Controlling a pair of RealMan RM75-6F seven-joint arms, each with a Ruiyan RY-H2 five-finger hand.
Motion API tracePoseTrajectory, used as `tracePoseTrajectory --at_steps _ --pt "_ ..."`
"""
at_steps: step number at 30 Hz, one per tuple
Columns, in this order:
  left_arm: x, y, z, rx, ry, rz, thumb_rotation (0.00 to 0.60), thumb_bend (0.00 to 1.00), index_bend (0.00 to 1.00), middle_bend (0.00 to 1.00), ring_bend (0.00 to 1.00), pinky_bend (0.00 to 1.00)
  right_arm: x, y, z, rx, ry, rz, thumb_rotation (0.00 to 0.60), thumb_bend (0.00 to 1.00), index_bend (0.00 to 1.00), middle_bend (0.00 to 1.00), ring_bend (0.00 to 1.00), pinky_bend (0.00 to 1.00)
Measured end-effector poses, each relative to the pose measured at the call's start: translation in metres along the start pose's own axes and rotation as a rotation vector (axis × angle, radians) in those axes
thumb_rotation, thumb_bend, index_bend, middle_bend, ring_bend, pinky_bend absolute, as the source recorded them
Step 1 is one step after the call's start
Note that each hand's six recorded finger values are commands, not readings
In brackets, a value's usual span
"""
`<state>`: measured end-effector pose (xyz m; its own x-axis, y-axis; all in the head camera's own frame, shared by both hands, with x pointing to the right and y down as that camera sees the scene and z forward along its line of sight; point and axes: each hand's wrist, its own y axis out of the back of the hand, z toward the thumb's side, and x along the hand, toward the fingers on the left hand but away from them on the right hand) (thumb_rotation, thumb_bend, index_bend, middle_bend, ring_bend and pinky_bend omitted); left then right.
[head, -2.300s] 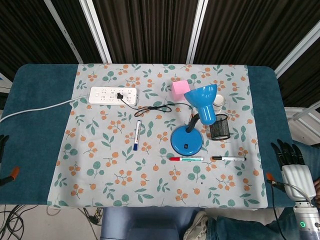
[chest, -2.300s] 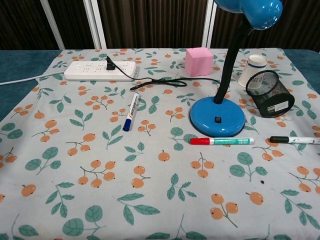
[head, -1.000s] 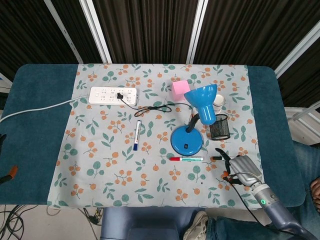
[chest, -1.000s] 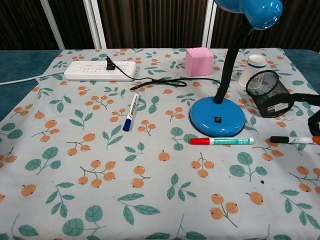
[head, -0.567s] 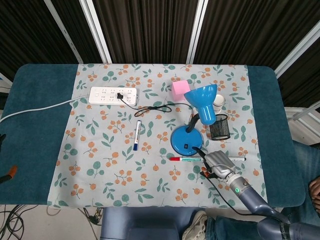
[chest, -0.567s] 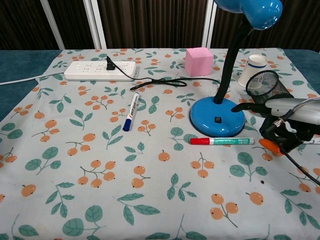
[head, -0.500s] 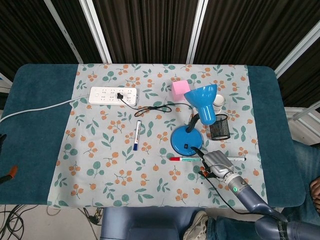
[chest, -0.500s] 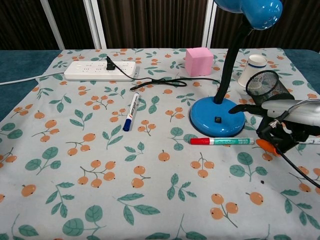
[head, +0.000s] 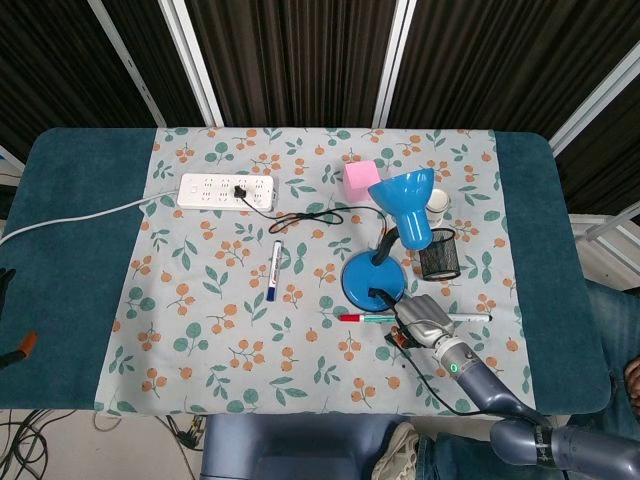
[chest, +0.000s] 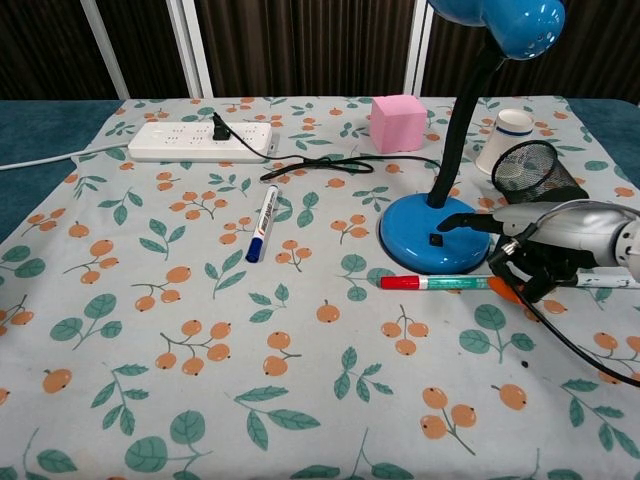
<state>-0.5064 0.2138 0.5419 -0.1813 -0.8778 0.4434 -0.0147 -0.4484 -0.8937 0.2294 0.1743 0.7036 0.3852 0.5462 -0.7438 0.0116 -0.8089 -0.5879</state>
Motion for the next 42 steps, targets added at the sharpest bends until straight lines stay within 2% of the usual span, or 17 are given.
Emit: tracePoseTrajectory --at_steps 21,32,42 --pt "0.000 0.001 -0.001 -0.001 0.004 0.003 0.600 0.28 0.04 0.04 0.00 0.08 -0.006 -0.006 -0.001 0.029 -0.029 0.035 0.600 0.59 0.03 0.77 0.83 0.91" --pt "0.000 0.002 -0.001 -0.003 0.003 0.005 0.600 0.28 0.04 0.04 0.00 0.08 -0.007 -0.009 -0.005 0.067 -0.038 0.076 0.600 0.59 0.03 0.77 0.83 0.95" --pt "0.000 0.002 -0.002 -0.004 0.003 0.006 0.600 0.28 0.04 0.04 0.00 0.08 -0.005 0.001 -0.008 0.057 -0.055 0.043 0.600 0.59 0.03 0.75 0.81 0.97"
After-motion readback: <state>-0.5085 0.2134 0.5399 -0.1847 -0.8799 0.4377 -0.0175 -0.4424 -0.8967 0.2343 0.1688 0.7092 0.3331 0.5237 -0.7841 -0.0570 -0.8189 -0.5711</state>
